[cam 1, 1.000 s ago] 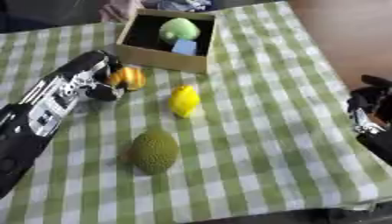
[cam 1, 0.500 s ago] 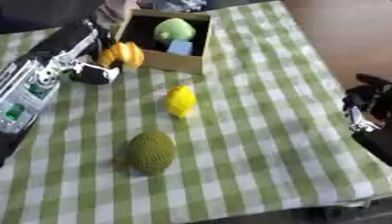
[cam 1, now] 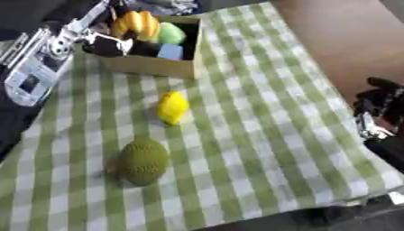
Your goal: Pick up objects on the table and place them in the box.
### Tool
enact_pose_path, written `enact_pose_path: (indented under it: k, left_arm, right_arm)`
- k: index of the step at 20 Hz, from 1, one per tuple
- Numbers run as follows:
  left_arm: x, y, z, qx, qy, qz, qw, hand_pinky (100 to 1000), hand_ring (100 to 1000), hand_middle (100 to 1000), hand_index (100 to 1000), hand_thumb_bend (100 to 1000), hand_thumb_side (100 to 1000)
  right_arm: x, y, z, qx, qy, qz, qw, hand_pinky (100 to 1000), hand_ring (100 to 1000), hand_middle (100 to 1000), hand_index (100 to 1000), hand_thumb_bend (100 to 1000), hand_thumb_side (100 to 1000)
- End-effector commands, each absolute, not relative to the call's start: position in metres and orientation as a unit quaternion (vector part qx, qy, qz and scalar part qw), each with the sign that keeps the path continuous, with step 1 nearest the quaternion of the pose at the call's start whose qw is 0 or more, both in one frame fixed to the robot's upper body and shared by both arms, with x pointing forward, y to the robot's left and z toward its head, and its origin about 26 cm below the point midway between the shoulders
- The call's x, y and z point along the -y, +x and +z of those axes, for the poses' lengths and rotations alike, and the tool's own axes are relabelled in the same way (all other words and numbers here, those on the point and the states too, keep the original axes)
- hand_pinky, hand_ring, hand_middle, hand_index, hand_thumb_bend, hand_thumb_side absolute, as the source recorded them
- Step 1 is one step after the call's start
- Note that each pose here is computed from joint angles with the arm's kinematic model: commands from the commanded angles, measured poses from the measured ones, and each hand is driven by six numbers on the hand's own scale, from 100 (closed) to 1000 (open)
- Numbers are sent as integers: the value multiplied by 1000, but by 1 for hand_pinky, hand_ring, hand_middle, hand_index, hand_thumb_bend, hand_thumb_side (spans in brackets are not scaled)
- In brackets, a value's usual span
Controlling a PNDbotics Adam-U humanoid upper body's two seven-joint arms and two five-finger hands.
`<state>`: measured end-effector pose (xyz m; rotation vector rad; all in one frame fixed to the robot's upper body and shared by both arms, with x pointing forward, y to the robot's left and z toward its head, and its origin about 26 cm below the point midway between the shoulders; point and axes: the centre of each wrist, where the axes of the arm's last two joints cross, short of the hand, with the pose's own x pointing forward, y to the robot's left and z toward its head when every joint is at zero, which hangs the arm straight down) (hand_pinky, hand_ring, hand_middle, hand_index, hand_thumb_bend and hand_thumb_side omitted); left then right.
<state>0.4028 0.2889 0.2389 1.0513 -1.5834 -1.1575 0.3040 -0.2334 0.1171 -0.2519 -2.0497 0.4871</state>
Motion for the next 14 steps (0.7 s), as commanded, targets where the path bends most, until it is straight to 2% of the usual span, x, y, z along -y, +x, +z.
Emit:
enact_pose_path:
  k: [1, 4, 6, 10, 14]
  left_arm:
    - [-290, 413, 239, 635, 440, -464, 434, 697, 599, 618, 711, 185, 184]
    - [-289, 422, 228, 622, 447, -468, 439, 712, 647, 685, 756, 231, 246]
    - [-288, 425, 222, 614, 448, -473, 445, 720, 680, 746, 811, 287, 328]
    - [-287, 428, 216, 603, 454, -482, 446, 747, 737, 806, 863, 380, 434]
    - [-288, 427, 218, 602, 461, -481, 441, 751, 743, 806, 861, 368, 412]
  right_arm:
    - [235, 305, 124, 847, -103, 210, 477, 616, 660, 635, 846, 100, 371]
    - [234, 305, 124, 848, -101, 210, 476, 615, 661, 635, 846, 100, 372]
    - [234, 305, 124, 848, -100, 210, 476, 615, 661, 635, 846, 100, 371]
    - [234, 306, 125, 848, -99, 210, 476, 616, 661, 635, 846, 100, 369]
    - [234, 306, 125, 848, -100, 209, 476, 616, 661, 635, 846, 100, 369]
